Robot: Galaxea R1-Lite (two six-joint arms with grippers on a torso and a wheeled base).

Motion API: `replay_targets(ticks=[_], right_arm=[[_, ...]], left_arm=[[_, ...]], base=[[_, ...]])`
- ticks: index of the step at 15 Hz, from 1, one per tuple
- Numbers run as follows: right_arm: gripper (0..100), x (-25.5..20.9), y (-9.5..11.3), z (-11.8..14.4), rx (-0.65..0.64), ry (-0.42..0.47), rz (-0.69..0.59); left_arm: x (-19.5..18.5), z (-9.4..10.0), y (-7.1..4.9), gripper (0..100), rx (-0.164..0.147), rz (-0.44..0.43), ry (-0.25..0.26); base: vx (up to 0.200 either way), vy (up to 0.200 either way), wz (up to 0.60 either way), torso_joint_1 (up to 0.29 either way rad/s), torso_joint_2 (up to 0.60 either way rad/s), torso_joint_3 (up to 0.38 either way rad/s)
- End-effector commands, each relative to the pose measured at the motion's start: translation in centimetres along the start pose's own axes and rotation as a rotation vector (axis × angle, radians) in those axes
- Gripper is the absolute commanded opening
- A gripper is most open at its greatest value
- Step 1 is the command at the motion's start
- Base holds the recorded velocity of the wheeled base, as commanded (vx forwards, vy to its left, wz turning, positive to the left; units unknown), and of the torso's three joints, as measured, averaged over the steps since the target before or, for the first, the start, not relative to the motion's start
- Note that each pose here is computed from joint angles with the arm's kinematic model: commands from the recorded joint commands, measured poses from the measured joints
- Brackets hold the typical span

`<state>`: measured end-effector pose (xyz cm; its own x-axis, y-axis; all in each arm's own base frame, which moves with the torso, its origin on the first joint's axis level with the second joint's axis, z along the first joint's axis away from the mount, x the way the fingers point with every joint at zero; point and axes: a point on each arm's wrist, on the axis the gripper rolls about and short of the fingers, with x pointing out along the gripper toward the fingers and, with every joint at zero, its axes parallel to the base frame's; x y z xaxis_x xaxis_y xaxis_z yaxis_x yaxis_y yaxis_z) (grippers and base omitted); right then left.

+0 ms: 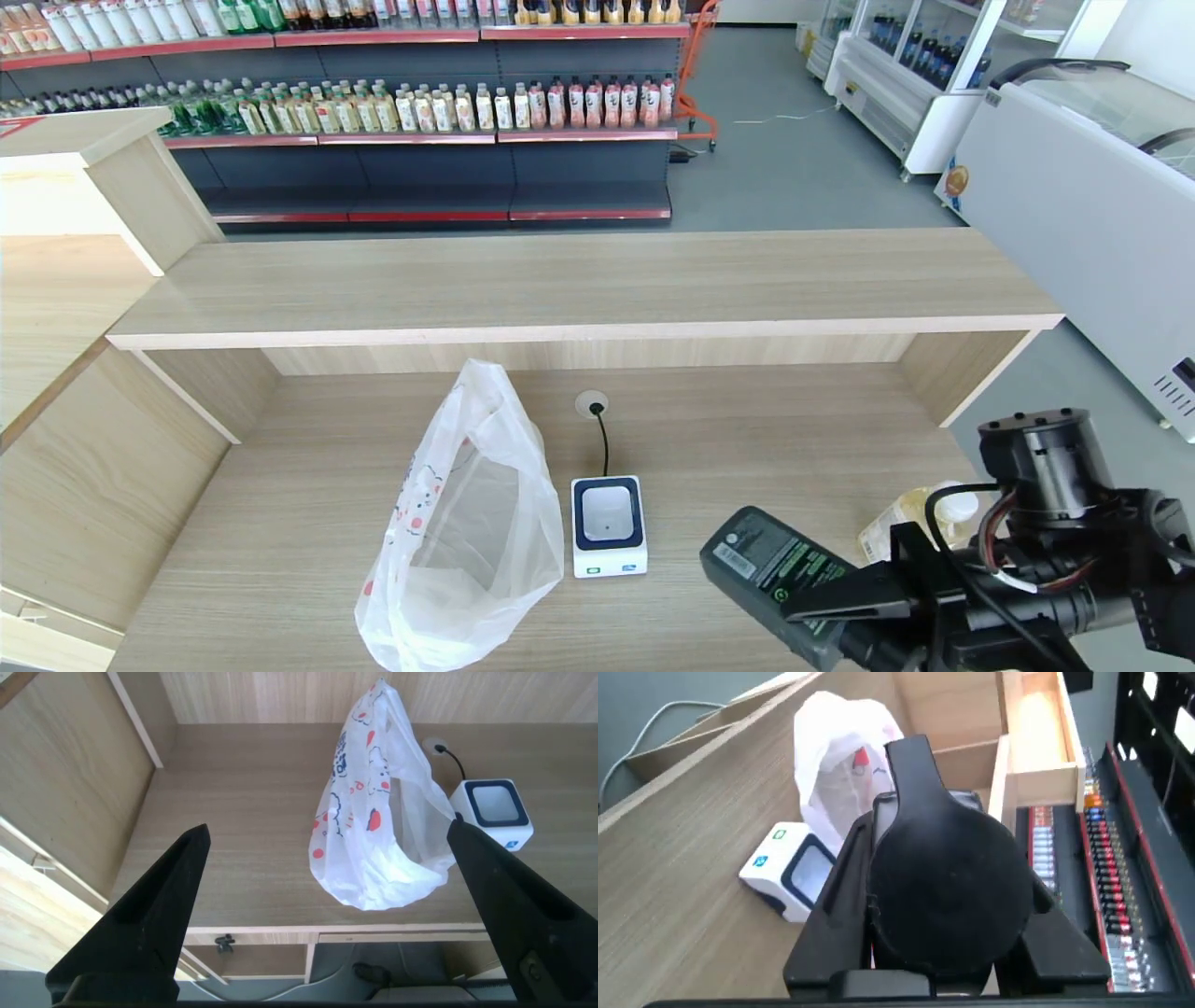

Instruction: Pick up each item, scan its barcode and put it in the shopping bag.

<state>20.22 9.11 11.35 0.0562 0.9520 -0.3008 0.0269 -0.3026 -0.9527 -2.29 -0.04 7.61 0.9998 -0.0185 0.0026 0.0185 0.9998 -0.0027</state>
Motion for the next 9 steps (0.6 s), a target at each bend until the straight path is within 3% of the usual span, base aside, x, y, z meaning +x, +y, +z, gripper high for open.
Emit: replay_targets(ticks=[1, 2, 3, 4, 7, 9], right_arm=[[0, -5.3, -0.2, 1.1, 0.227, 0.247, 0.008], [0, -5.9, 0.2, 1.6, 0.338, 0.267, 0.029], [0, -6.5, -0.3, 2.0, 0.58, 0.266, 0.038], [0, -7.1, -1.2, 1.7, 0.695, 0.289, -0.006], [0, -8.8, -3.8, 0.8, 1.122, 0.349, -0.195], [0, -9.5, -4.9, -0.7, 1.478, 0.329, -0.373]], left_arm=[[0.0, 0.0, 0.0, 100, 0.0, 0.0, -0.001], [0.0, 0.0, 0.0, 100, 0.0, 0.0, -0.001], [0.0, 0.0, 0.0, 100, 0.0, 0.0, 0.001], [0.0, 0.0, 0.0, 100, 0.0, 0.0, -0.001], [0.0, 0.0, 0.0, 100, 0.0, 0.0, -0.001], [0.0, 0.0, 0.0, 100, 0.0, 0.0, -0.001]], base=[[0.0, 0.0, 0.0, 0.0, 0.0, 0.0], [0.0, 0.0, 0.0, 0.0, 0.0, 0.0], [0.0, 0.0, 0.0, 0.0, 0.0, 0.0], [0.0, 0.0, 0.0, 0.0, 0.0, 0.0], [0.0, 0.0, 0.0, 0.0, 0.0, 0.0], [0.0, 0.0, 0.0, 0.0, 0.0, 0.0]])
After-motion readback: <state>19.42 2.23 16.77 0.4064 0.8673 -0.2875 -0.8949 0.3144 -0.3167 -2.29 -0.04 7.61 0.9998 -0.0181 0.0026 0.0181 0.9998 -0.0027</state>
